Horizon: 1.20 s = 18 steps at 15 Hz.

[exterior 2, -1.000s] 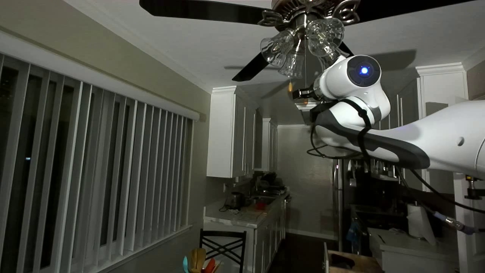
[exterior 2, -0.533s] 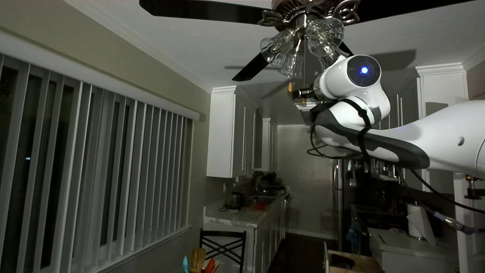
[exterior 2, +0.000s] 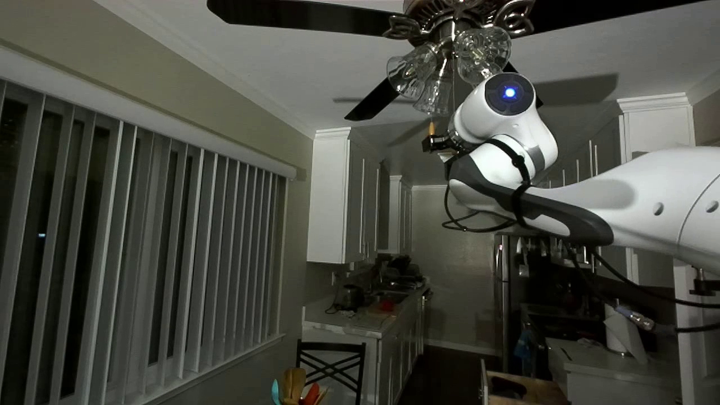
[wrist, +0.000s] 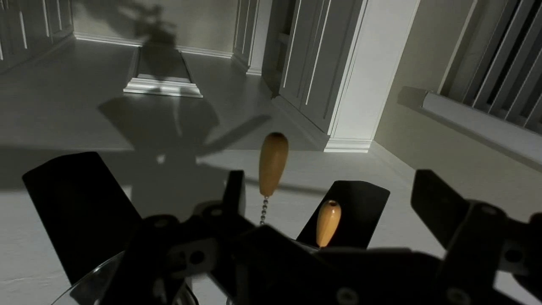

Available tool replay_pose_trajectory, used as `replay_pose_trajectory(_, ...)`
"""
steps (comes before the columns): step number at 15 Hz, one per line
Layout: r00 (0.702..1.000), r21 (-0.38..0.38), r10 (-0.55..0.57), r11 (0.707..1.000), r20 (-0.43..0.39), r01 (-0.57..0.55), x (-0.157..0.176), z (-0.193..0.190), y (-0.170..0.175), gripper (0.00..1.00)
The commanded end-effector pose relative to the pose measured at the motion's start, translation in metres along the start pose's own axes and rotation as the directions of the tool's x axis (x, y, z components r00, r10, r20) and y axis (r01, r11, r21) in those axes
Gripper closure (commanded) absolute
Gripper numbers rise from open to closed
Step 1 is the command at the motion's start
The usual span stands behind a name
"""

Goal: Turn on the ceiling lights

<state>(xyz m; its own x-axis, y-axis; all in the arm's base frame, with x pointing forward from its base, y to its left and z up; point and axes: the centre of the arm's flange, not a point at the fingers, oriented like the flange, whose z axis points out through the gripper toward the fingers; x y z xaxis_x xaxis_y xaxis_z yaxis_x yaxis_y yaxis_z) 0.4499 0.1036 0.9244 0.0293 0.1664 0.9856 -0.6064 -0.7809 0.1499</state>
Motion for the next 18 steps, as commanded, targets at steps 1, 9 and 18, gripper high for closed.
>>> replay_pose_trajectory(1, 0.998, -0.068, 0.057, 0.996, 0.025, -0.055, 0.033, 0.028, -0.004, 0.0)
replay_pose_trajectory(9, 0.99, -0.211, 0.115, 0.973, 0.083, -0.095, 0.037, 0.058, 0.027, 0.0)
replay_pose_trajectory(18, 0.988, -0.208, 0.107, 0.975, 0.11, -0.082, 0.03, 0.063, 0.024, 0.46)
